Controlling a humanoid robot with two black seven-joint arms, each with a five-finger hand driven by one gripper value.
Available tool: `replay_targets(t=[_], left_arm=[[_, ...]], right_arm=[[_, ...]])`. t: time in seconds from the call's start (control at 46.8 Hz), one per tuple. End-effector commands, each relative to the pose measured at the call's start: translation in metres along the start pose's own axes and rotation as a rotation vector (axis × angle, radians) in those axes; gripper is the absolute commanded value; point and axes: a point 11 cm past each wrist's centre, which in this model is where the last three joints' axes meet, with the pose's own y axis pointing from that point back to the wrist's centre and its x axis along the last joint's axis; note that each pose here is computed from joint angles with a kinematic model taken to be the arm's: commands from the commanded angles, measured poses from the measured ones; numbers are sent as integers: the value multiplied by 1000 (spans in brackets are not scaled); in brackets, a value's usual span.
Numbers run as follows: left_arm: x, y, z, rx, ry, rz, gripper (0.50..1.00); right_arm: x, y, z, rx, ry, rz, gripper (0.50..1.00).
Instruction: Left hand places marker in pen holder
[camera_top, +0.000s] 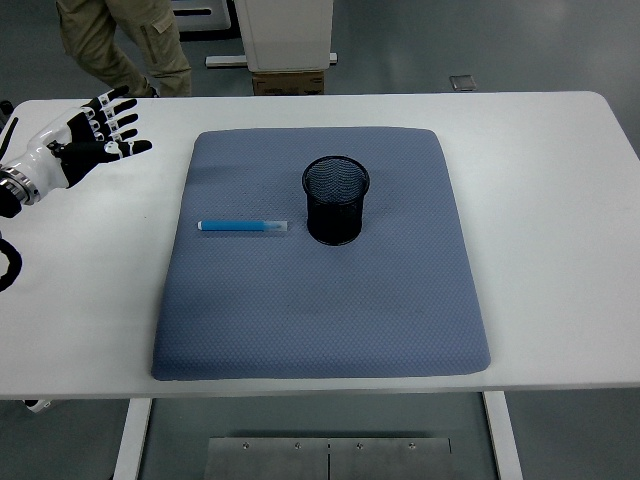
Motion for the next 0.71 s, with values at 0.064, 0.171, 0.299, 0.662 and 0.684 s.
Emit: replay_targets(t=[0.064, 0.171, 0.299, 0.662, 0.684], left_arm=[[-14, -5, 2, 64, -86, -67, 1000], [-19, -9, 8, 103, -170, -107, 1000], [-20, -11, 17, 124, -246, -134, 1000], [-31, -17, 15, 225, -515, -124, 1000], [-33, -17, 14, 229, -521, -133, 1000]], right_arm=[[0, 0, 0, -1, 0, 0, 1000], [0, 0, 0, -1, 0, 0, 1000], [0, 0, 0, 0, 0, 0, 1000], [0, 0, 0, -1, 0, 0, 1000], [-1, 0, 0, -1, 0, -2, 1000]])
